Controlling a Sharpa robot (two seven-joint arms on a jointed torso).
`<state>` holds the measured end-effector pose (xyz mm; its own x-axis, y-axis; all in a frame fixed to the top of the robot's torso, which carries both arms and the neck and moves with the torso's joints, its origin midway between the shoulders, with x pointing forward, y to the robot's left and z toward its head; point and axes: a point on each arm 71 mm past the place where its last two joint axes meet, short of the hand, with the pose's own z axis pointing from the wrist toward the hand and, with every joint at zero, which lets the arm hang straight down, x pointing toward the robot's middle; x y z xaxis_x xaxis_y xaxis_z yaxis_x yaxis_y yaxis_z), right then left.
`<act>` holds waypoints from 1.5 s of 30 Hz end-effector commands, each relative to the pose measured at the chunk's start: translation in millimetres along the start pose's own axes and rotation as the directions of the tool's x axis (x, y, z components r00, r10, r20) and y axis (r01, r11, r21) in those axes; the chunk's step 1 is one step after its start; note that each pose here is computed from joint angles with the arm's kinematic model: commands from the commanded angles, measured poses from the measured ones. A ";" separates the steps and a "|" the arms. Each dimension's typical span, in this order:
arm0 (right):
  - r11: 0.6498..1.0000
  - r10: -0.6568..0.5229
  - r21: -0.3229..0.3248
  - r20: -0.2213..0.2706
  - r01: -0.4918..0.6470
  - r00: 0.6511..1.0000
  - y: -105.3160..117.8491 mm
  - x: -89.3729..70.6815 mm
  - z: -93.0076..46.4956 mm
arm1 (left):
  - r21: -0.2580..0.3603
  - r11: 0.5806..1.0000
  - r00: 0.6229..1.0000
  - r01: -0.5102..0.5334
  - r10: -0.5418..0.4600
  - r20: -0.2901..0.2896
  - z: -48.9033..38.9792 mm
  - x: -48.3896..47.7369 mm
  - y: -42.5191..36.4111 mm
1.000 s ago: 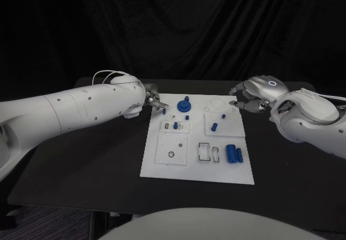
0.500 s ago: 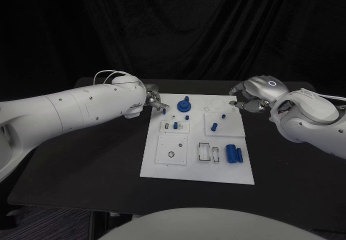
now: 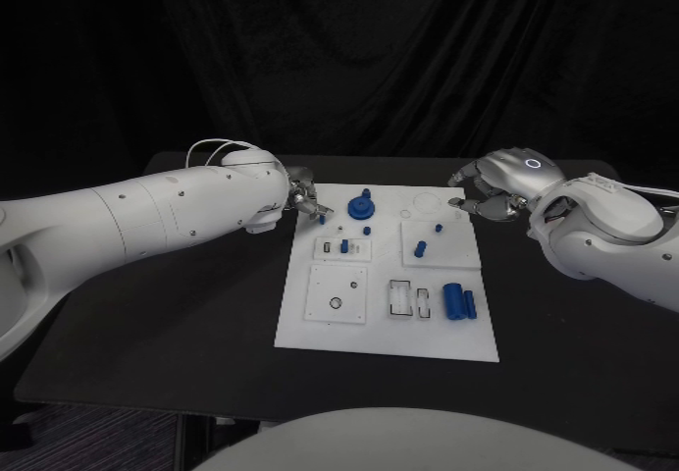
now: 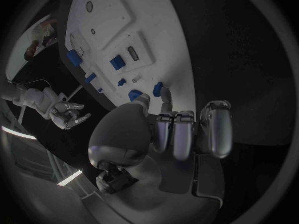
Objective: Assemble the parts on the task board
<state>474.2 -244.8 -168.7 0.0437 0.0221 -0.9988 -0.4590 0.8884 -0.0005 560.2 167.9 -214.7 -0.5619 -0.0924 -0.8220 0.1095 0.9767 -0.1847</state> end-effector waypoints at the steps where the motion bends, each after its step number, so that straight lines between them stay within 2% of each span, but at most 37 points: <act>1: 1.000 -0.003 0.001 -0.003 0.003 1.000 0.0 1.0 -0.3 | 0.022 1.000 1.000 -0.005 0.006 -0.013 0.6 2.0 -3.0; 23: 1.000 -0.003 -0.002 -0.009 0.003 1.000 0.7 1.7 0.2 | 0.037 0.999 1.000 -0.002 0.002 -0.004 1.9 1.8 -5.0; 45: 1.000 -0.004 -0.002 -0.016 0.003 1.000 0.7 2.8 -0.3 | 0.027 1.000 1.000 -0.001 0.001 -0.007 4.5 3.0 -3.4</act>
<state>474.2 -243.9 -170.1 0.0362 0.0174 -0.9992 -0.4616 0.8871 -0.0013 562.7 166.6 -218.2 -0.5638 -0.0927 -0.8207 0.1143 0.9754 -0.1887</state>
